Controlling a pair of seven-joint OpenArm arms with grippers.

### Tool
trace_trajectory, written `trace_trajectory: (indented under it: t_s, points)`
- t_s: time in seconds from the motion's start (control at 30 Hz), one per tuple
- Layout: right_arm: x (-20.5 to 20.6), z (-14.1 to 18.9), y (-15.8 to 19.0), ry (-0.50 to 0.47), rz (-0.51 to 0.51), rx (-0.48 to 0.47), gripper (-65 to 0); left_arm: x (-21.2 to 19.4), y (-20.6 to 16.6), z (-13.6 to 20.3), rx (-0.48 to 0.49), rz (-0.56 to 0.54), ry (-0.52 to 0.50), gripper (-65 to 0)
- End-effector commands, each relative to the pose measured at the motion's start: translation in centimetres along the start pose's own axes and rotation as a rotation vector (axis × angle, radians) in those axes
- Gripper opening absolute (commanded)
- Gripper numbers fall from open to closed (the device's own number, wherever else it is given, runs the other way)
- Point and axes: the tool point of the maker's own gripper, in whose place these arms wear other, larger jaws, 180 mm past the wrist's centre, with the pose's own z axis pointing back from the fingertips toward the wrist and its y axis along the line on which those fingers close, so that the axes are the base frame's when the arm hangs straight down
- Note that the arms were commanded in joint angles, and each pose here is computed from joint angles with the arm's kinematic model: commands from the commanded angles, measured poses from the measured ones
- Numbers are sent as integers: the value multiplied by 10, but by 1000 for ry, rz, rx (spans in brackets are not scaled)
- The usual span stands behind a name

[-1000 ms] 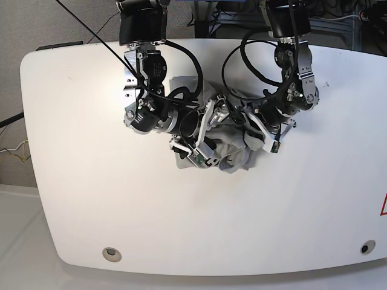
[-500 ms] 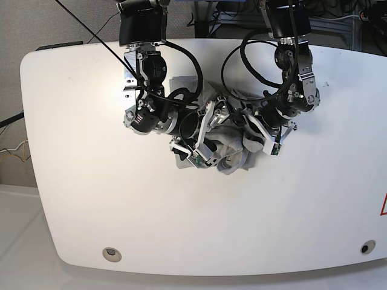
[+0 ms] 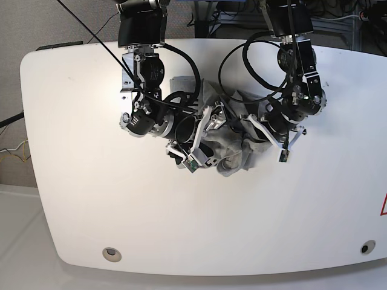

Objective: Fold the T-shirt properly
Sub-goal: 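Lift and flip the bundle over with both grippers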

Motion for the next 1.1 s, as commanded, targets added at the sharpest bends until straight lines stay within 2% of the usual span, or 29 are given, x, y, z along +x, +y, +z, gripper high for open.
trace_trajectory:
  t_s: [0.0, 0.23, 0.4, 0.57, 0.87, 0.97, 1.07]
  points:
    - [23, 2, 4, -65, 31, 14, -49, 38, -5, 10, -8, -29, -119, -634]
    - [25, 2, 3, -67, 32, 13, -49, 61, -5, 20, 7, -60, -180, -634]
    - [24, 2, 2, -63, 35, 7, -49, 71, 11, 31, 50, -76, -208, -634]
    - [31, 6, -7, -62, 62, -34, -49, 91, 23, 41, 86, -72, -261, -634]
    - [44, 26, -37, -120, 23, -111, -50, 115, 26, 51, 102, -108, -319, -634]
    - [44, 32, -45, -129, 8, -133, -76, 118, 20, 49, 88, -124, -321, -634]
    - [42, 38, -54, -127, 3, -156, -156, 118, 9, 45, 61, -143, -316, -634]
